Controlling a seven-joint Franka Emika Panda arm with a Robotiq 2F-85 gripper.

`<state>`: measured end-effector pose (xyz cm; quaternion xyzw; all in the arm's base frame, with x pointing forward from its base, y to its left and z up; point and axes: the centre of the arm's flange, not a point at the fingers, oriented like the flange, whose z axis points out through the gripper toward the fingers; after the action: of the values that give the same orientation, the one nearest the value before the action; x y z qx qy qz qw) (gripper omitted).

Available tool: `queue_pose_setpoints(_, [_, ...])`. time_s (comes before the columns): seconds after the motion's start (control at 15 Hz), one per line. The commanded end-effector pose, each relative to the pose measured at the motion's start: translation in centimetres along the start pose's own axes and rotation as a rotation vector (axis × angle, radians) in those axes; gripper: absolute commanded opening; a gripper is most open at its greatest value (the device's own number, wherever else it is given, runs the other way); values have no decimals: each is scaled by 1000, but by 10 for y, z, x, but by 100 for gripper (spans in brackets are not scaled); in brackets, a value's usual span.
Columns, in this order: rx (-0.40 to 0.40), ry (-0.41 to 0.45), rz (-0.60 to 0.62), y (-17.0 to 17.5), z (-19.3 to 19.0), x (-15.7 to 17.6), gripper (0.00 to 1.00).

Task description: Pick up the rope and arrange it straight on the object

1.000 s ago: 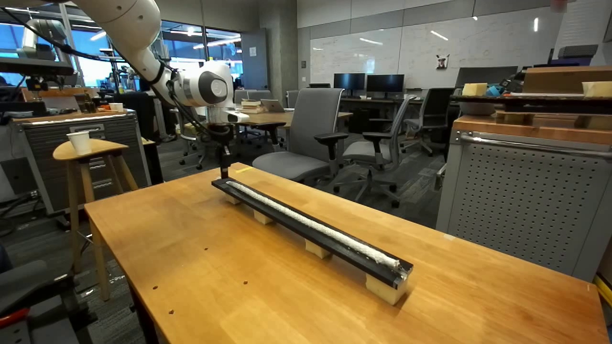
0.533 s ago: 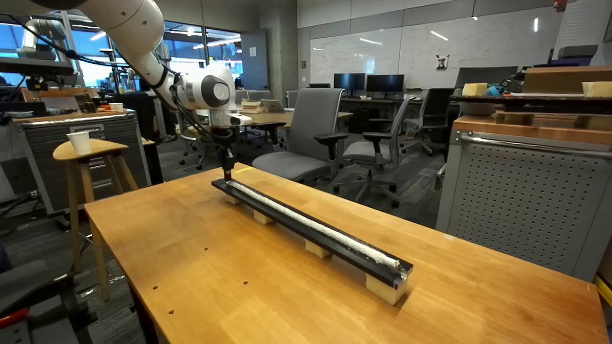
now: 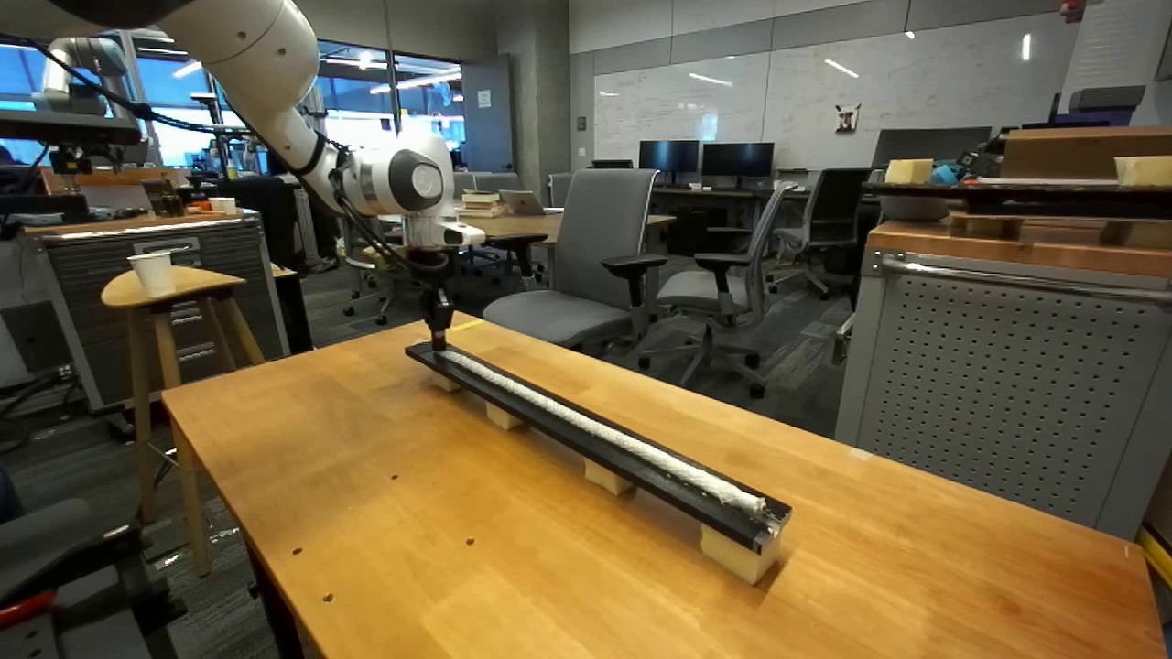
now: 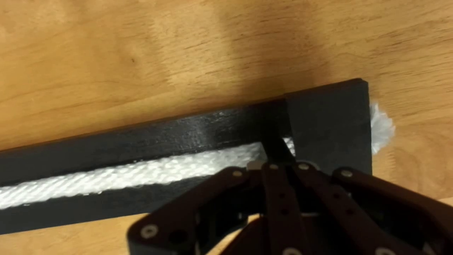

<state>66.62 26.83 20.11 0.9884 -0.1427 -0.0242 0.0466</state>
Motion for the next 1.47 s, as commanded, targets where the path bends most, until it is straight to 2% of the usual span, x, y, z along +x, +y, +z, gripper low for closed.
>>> queue_pose_setpoints(0.0, [24, 17, -20, -5, -4, 9, 0])
queue_pose_setpoints(0.07, [2, 3, -5, 0, -1, 0, 1])
queue_pose_setpoints(0.93, [6, 6, -8, -1, -1, 1, 1])
queue_pose_setpoints(1.4, [9, -13, 3, 10, 16, -4, 0])
